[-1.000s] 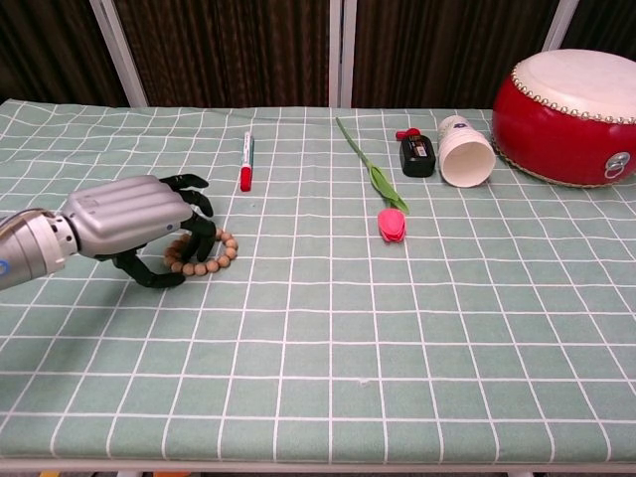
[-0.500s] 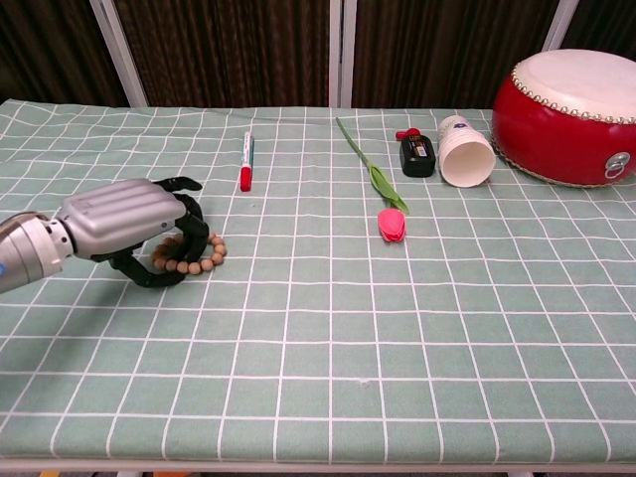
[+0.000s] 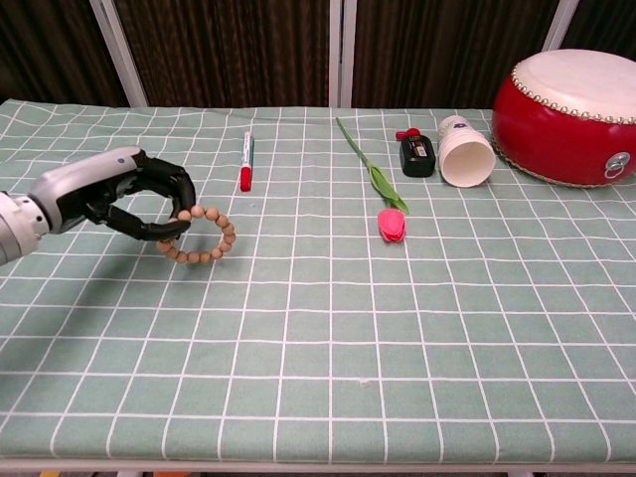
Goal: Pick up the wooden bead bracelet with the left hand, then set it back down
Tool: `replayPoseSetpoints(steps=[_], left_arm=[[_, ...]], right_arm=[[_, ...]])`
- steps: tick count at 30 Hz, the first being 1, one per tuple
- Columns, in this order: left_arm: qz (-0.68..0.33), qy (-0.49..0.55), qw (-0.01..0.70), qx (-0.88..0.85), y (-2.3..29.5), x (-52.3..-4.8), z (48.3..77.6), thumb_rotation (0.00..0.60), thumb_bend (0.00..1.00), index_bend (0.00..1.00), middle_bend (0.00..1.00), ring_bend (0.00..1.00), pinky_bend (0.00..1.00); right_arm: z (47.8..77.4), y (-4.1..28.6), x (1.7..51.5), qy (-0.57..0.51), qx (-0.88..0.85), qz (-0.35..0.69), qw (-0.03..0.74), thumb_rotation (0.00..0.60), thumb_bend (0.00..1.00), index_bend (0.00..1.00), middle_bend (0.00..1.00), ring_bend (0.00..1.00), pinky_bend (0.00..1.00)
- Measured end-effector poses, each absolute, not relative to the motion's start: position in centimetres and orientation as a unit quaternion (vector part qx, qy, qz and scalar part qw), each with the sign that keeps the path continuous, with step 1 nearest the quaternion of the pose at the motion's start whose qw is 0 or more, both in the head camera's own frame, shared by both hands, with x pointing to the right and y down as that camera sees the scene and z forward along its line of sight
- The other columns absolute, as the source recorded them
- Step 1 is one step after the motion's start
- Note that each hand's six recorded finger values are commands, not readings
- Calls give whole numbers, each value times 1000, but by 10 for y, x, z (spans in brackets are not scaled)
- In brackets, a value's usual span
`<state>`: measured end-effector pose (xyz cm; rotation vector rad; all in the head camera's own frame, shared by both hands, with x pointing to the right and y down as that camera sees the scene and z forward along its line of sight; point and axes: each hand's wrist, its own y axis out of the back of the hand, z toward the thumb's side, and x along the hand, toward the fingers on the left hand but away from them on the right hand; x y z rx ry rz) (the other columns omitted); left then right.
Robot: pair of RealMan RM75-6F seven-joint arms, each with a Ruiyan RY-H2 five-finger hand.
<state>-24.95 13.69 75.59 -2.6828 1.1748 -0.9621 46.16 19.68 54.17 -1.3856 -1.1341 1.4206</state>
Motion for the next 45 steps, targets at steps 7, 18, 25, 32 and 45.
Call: replayPoseSetpoints(steps=[7, 18, 25, 32, 45], left_arm=[[-231, 440, -235, -835, 139, -249, 747, 600, 465, 576, 627, 317, 94], [-128, 446, -515, -721, 148, -239, 728, 600, 463, 557, 613, 317, 96], [-86, 438, -604, -661, 148, -234, 721, 600, 464, 554, 611, 317, 95], [-59, 434, -651, -620, 145, -234, 720, 565, 362, 509, 587, 317, 85], [-67, 439, -622, -645, 139, -237, 719, 353, 241, 491, 603, 244, 72]], right_arm=[[537, 195, 460, -454, -549, 560, 423, 600, 173, 143, 253, 0, 40], [536, 196, 459, -456, -549, 557, 425, 600, 180, 147, 256, 0, 37], [534, 195, 459, -456, -548, 556, 427, 600, 178, 150, 257, 0, 37], [533, 195, 459, -457, -548, 555, 429, 600, 176, 156, 260, 0, 37], [532, 196, 459, -457, -548, 554, 429, 600, 179, 167, 263, 0, 35]])
